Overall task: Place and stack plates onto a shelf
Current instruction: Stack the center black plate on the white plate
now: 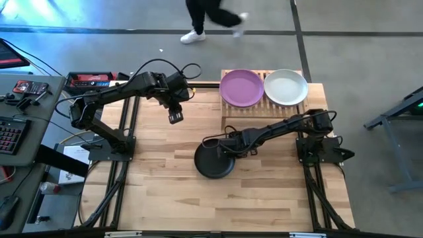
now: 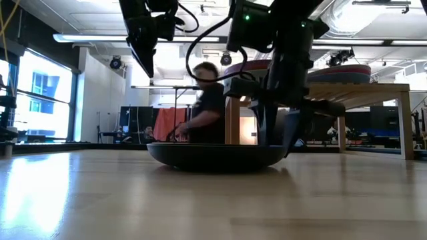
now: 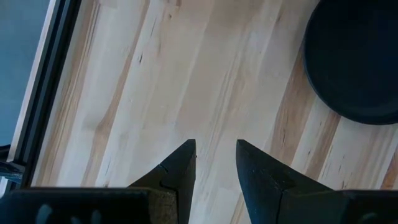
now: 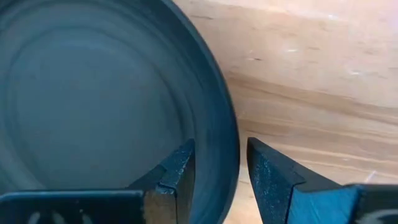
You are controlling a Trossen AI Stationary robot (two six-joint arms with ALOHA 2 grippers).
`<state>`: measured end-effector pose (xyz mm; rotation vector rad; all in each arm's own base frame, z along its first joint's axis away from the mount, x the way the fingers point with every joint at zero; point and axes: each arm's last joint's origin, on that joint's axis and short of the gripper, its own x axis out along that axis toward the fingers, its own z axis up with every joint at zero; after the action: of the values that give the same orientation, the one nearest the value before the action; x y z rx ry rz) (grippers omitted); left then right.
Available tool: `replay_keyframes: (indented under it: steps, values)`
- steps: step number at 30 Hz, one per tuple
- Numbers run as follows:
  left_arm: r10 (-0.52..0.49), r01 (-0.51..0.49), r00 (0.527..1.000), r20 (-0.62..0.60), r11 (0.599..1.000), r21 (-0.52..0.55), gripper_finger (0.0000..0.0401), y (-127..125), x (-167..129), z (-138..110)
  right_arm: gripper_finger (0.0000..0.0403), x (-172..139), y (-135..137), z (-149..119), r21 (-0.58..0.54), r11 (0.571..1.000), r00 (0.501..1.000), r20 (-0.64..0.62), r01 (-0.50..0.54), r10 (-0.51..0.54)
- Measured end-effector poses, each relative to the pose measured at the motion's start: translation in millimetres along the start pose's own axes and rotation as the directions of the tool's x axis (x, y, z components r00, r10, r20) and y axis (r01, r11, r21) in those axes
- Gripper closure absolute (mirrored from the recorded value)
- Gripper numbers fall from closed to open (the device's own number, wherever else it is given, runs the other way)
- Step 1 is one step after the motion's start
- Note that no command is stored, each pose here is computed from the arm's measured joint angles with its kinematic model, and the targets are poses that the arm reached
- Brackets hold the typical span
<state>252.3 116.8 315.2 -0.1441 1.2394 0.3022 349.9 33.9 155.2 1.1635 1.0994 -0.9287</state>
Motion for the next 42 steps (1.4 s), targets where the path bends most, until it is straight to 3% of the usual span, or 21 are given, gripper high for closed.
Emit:
replay_keyframes:
  steps: [7,14,21,42]
  values:
    - [0.001,-0.001,1.000,0.007,1.000,0.001,0.0300,0.0,0.1,0.7,0.0296,9.8,0.2,-1.5,-0.007,1.000,0.999,-0.047,0.015,-0.015]
    - [0.003,-0.003,1.000,0.023,1.000,0.000,0.0300,0.3,0.1,2.2,0.0392,7.8,2.6,-1.8,-0.014,1.000,0.998,-0.065,-0.014,0.013]
    - [0.004,-0.004,0.999,0.033,1.000,0.000,0.0300,0.3,0.0,3.2,0.0399,1.7,3.0,-2.8,-0.018,0.999,0.994,-0.106,-0.033,0.031]
    - [0.008,-0.008,0.998,0.059,1.000,0.000,0.0300,0.7,-0.1,5.7,0.0403,-117.5,-26.3,0.6,-0.079,0.971,0.974,-0.002,-0.226,0.227]
